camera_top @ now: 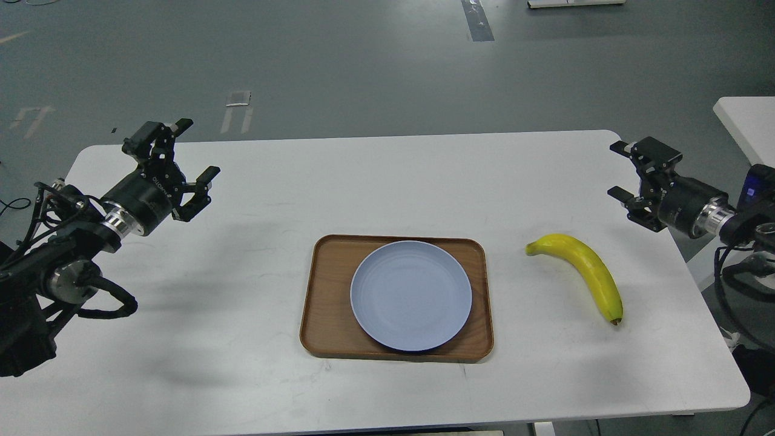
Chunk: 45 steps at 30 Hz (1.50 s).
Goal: Place banana on plate with both arms
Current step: 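Reach the right gripper down to the top end of the banana, then grasp the banana with the right gripper and lift it toward the plate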
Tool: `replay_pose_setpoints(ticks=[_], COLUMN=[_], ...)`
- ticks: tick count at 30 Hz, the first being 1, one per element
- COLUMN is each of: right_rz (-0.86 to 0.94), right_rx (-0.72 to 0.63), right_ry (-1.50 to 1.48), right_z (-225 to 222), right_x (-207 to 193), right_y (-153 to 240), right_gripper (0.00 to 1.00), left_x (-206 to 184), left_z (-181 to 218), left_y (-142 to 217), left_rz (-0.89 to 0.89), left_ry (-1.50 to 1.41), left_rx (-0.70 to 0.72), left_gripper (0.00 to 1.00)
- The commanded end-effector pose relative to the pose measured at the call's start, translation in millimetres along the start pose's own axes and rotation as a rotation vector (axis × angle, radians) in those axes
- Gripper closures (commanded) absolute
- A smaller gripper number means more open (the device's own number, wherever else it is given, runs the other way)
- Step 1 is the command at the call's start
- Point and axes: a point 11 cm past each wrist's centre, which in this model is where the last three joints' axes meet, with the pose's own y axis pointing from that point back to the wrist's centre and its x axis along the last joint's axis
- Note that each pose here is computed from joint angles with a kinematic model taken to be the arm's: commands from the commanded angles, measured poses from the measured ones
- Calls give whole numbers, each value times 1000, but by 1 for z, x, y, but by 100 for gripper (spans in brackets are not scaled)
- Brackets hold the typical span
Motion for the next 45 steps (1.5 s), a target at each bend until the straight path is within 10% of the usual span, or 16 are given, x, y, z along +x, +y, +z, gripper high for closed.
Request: replay_pose_setpoints(ticks=[1, 13, 30, 34, 36, 38, 45], right_rz=[-71, -520, -678, -692, -696, -693, -681], right_rx=[-8, -282, -455, -461, -468, -467, -437], right_ry=[156, 831, 973, 977, 980, 985, 1008], right_z=[-27, -2, 33, 35, 37, 35, 17], right_x=[3, -54, -69, -71, -71, -70, -68], right_y=[2, 6, -10, -9, -8, -8, -15], right_gripper=[0, 0, 2, 27, 69, 82, 95], left_x=[-1, -3, -6, -6, -5, -4, -4], left_z=[-1, 1, 2, 2, 2, 3, 3], left_y=[-1, -2, -4, -4, -3, -3, -3], left_rz=[-2, -8, -15, -15, -14, -11, -12], left_ry=[3, 3, 9, 7, 6, 4, 2], left_rx=[0, -5, -13, -12, -12, -12, -13], left_gripper=[2, 2, 2, 2, 2, 2, 2])
